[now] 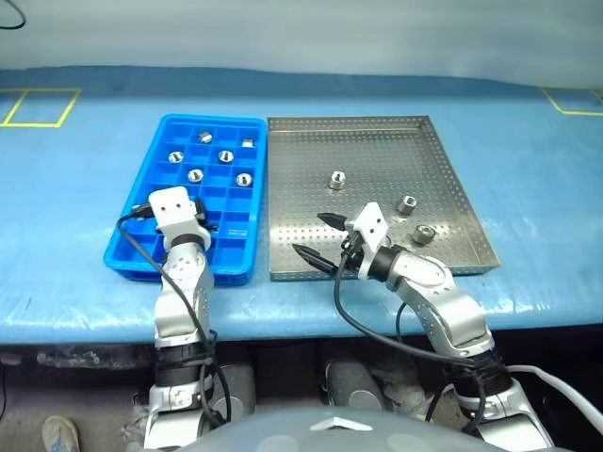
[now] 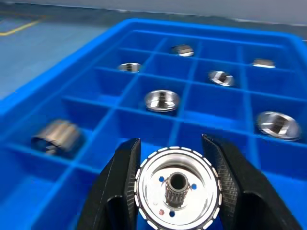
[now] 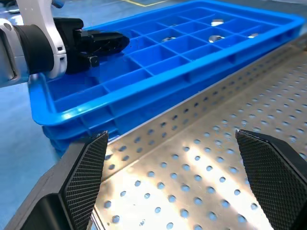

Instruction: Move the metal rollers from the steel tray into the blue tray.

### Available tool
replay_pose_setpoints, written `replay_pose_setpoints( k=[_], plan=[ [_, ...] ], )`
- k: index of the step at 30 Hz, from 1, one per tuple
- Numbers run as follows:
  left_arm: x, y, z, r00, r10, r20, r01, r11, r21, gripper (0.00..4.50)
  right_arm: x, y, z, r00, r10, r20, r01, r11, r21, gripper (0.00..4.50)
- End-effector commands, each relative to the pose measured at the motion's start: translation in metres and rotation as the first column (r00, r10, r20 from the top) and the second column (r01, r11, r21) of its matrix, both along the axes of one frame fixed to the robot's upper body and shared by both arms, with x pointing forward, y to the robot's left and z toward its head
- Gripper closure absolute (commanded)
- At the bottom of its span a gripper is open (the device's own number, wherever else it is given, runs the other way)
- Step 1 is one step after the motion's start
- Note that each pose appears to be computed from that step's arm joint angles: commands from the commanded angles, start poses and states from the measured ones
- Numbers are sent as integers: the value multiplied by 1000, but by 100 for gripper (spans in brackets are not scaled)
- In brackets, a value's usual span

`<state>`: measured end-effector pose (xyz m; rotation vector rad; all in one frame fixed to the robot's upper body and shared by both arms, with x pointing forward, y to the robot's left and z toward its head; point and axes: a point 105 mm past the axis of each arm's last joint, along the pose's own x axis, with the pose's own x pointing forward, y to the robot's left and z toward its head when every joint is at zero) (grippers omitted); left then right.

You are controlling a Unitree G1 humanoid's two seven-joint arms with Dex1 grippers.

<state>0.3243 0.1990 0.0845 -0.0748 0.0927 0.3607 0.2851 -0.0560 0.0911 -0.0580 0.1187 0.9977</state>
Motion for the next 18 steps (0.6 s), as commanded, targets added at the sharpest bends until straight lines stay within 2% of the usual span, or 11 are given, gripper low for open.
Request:
replay_pose_setpoints(
  k=[1,8,18],
  plan=[
    [-10,-12,5,999,34,37,-31,998,-59,276,-3,11,7,998,59,21,-60,998,24,0],
    [-19,-4,3,994,101,30,-98,992,-76,276,-6,19,5,996,90,13,-91,995,28,0],
    [-31,21,-5,972,232,-33,-233,972,-37,276,-12,22,-2,994,111,-17,-110,994,27,0]
  ],
)
